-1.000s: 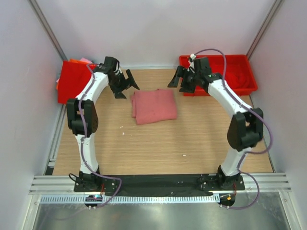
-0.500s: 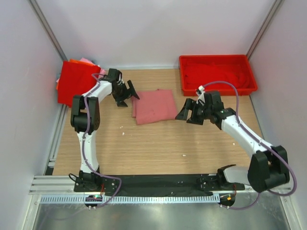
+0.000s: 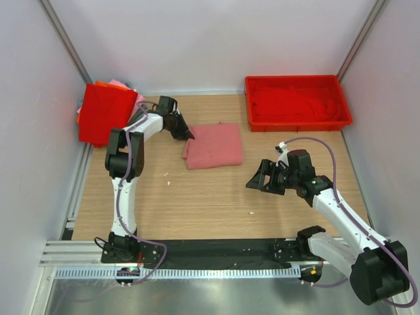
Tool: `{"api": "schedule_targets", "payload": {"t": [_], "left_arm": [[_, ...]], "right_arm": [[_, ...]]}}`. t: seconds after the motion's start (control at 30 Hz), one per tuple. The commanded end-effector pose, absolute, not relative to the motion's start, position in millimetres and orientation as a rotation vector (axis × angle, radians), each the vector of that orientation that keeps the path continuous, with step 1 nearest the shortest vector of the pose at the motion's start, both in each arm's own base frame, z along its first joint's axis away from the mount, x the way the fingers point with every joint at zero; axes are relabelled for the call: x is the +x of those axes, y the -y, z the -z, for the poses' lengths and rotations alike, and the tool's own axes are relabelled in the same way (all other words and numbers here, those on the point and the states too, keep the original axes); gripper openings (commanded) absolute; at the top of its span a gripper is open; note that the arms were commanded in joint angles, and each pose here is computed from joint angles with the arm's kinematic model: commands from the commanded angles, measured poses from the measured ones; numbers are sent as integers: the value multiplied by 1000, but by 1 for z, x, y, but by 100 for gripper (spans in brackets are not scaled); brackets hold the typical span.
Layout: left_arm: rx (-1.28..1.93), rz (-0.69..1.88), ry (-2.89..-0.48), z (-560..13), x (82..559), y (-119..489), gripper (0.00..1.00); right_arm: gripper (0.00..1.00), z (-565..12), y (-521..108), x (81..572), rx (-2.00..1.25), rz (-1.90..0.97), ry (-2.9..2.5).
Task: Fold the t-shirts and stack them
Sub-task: Neatly place the folded tshirt to the corner
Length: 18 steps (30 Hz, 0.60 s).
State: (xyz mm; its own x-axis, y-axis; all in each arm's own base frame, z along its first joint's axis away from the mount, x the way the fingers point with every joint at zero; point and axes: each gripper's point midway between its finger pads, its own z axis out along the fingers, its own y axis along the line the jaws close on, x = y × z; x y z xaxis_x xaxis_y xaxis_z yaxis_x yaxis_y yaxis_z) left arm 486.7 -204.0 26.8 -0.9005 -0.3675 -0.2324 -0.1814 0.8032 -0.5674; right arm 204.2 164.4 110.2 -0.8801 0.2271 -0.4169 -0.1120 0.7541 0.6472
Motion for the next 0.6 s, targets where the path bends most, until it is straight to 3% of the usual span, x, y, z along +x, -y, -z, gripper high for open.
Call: {"api": "schedule_targets", "payload": {"t": [0.0,0.33,0.57], "left_arm": [[-392,779,-2712,2,483,219,0],[-284,871,-2614,-86,486,219,0],[-205,749,-2607,-146,482,176,0]], "right_arm": [[84,-141,-171,213,34,-993,-2399],[84,-169,-175,206,9,-1056,-2315],[84,-178,-173,200,-21,-1054,-2297]]}}
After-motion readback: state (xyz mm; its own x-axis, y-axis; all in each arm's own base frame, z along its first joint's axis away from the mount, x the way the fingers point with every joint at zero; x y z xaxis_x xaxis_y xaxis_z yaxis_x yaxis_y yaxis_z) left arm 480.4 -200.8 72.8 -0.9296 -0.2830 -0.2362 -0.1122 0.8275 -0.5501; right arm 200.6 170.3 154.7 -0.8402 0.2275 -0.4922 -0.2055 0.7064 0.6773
